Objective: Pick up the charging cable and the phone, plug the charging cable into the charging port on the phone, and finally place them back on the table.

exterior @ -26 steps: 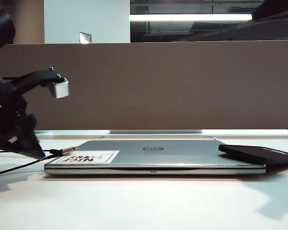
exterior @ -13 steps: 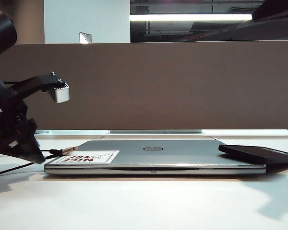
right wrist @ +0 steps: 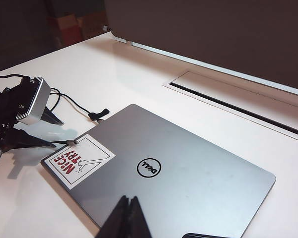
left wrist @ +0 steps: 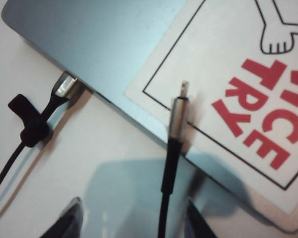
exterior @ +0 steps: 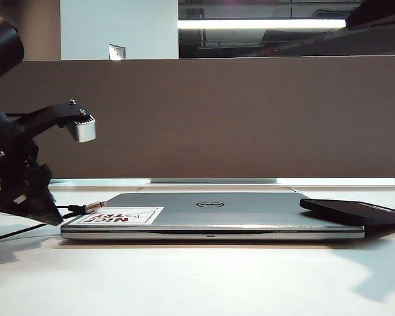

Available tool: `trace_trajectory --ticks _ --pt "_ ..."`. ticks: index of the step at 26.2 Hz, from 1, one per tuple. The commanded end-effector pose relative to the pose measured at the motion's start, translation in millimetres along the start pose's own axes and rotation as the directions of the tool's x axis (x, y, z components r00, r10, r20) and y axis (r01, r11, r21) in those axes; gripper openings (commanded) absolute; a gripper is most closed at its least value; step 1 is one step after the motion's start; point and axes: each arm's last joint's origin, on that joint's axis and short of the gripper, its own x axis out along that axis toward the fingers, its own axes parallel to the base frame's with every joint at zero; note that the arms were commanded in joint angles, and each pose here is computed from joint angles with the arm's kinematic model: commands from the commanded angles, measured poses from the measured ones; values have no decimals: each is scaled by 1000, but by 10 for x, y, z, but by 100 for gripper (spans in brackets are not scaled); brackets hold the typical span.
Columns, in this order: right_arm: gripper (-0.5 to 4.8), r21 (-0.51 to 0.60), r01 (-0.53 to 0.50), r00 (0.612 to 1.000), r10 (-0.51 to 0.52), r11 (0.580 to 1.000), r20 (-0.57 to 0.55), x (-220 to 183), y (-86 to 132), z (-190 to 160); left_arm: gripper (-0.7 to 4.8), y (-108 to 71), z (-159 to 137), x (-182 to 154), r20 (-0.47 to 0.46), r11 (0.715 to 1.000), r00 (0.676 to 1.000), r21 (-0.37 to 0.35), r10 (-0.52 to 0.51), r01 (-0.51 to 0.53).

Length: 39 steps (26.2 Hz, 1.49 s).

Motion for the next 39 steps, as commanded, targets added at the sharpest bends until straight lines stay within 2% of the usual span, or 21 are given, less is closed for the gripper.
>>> trace_trajectory --ticks 1,16,19,20,32,37,39 --pt "-1 -12 0 1000 0 1000 23 -9 3 38 255 -6 12 5 13 1000 1000 0 -7 7" --pt "-1 -12 0 1000 0 1000 24 -9 3 38 246 -31 -29 93 -13 1000 999 -7 -31 30" --pt "-1 -12 0 1000 0 1000 24 -9 3 38 236 1 7 93 24 995 1000 -102 2 0" --pt "-1 -12 0 1000 0 1000 24 -9 3 38 236 3 10 93 26 994 1000 -114 4 -1" --pt "-1 -24 2 999 -1 1000 46 -10 2 62 236 26 35 96 53 995 998 -94 28 -23" --pt "-1 -24 2 999 -1 1000 46 -10 2 62 235 7 6 147 34 997 999 -79 11 -8" --pt "-1 -24 2 999 -1 1000 47 -10 2 62 220 1 -3 165 28 997 1000 -80 6 -4"
